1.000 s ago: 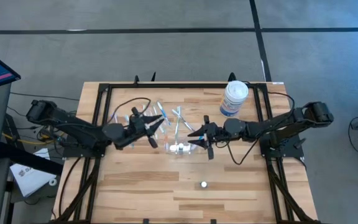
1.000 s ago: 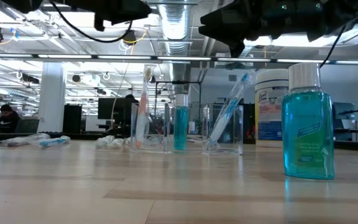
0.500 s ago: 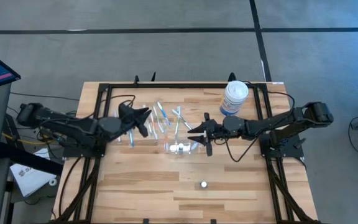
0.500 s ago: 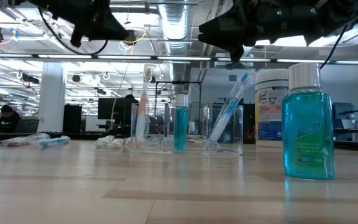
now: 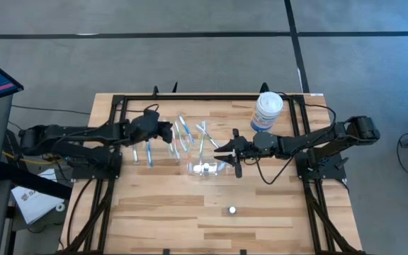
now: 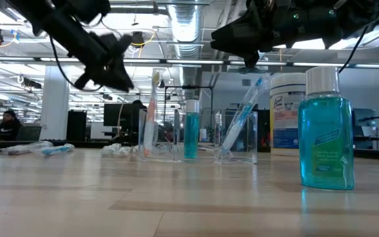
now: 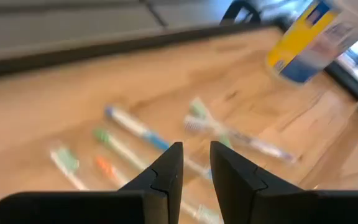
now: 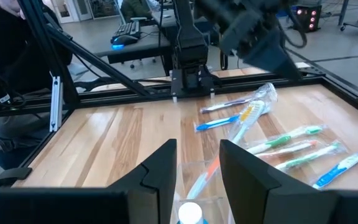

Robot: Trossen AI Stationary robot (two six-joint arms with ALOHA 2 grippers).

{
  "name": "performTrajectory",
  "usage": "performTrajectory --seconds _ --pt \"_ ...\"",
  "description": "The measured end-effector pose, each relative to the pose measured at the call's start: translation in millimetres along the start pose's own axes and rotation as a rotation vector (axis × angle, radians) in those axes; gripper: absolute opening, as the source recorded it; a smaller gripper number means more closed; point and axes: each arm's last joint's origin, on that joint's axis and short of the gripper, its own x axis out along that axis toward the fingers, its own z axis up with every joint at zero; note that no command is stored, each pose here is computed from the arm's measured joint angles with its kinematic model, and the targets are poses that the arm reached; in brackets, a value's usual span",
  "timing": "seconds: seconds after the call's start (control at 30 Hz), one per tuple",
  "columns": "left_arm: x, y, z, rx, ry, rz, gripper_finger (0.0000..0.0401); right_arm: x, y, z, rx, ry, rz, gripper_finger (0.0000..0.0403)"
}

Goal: Pick & Place toothbrushing station
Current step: Put the left green toothbrush into the transparent organizer

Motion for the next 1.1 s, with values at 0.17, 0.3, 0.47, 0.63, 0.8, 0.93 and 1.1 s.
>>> performTrajectory --seconds 0.17,0.3,0.47,0.63,0.8,0.93,1.1 --pt "20.5 7.8 -6.5 -0.028 0.116 0.015 0.0076 -0.1 -0.1 -0.8 0.000 0.008 -0.001 0.0113" --pt "34.1 13.6 -16.7 -0.080 0.233 0.038 0.0076 -0.1 -0.3 -1.4 0.000 0.015 -0.002 0.0113" --pt "45.4 18.3 -28.0 -0.106 0.322 0.085 0.0076 -0.1 -0.2 -1.8 0.000 0.019 -0.002 0.0113" --pt "50.4 18.8 -33.6 -0.135 0.369 0.088 0.0076 -0.1 -0.3 -2.0 0.000 0.021 -0.003 0.0113" --pt "49.3 21.1 -38.1 -0.144 0.424 0.107 0.0076 -0.1 -0.4 -2.9 -0.001 0.030 -0.004 0.0113" --pt "48.6 22.1 -39.3 -0.153 0.436 0.122 0.0078 -0.1 -0.4 -3.1 -0.001 0.032 -0.004 0.0113" --pt "47.2 24.2 -41.5 -0.168 0.459 0.151 0.0099 -0.1 -0.5 -3.4 -0.001 0.036 -0.005 0.0113"
